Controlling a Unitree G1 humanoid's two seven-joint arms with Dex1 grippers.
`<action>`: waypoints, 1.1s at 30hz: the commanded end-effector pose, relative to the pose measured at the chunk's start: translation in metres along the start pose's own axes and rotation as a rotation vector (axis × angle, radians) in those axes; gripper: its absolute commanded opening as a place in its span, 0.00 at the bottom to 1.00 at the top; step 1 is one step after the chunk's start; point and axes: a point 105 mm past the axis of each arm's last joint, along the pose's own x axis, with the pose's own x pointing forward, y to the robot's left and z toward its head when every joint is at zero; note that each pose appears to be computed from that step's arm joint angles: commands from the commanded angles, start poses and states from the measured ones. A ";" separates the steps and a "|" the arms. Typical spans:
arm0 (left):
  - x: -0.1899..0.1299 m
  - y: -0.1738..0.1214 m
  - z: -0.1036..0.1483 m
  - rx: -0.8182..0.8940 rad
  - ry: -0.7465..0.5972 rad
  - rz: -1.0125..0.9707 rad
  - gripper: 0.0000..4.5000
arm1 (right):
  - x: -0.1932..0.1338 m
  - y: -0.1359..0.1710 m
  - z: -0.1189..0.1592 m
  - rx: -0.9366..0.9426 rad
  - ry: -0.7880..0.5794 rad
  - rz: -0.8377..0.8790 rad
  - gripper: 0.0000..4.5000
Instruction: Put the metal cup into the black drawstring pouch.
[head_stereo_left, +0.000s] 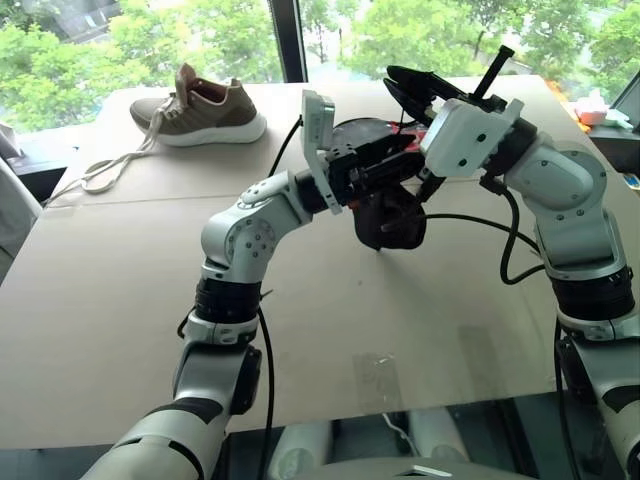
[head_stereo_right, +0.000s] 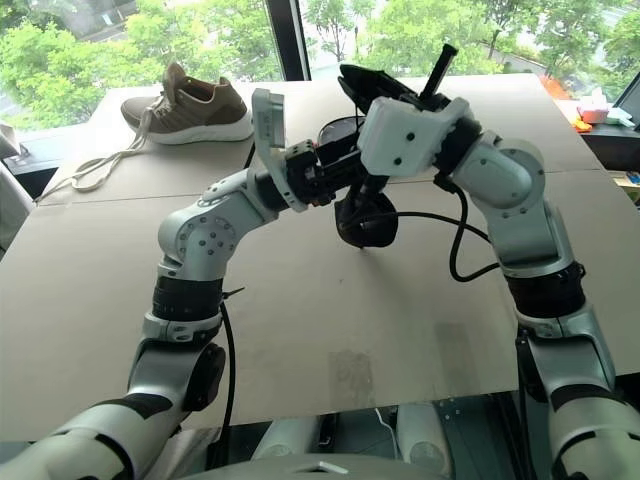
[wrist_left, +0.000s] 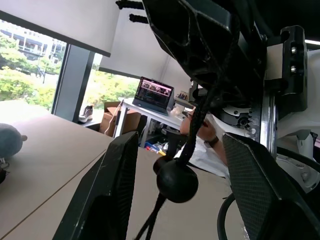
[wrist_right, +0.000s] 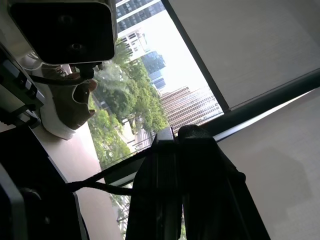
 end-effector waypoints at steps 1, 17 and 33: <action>-0.001 -0.004 0.010 0.030 -0.026 -0.027 0.34 | 0.002 -0.013 0.017 -0.038 -0.055 -0.037 0.00; -0.018 0.018 -0.056 0.148 0.256 0.087 0.04 | 0.004 -0.081 0.031 0.131 -0.138 -0.360 0.00; -0.037 0.032 -0.099 0.094 0.369 0.179 0.04 | -0.034 -0.156 0.005 0.911 -0.299 -0.894 0.00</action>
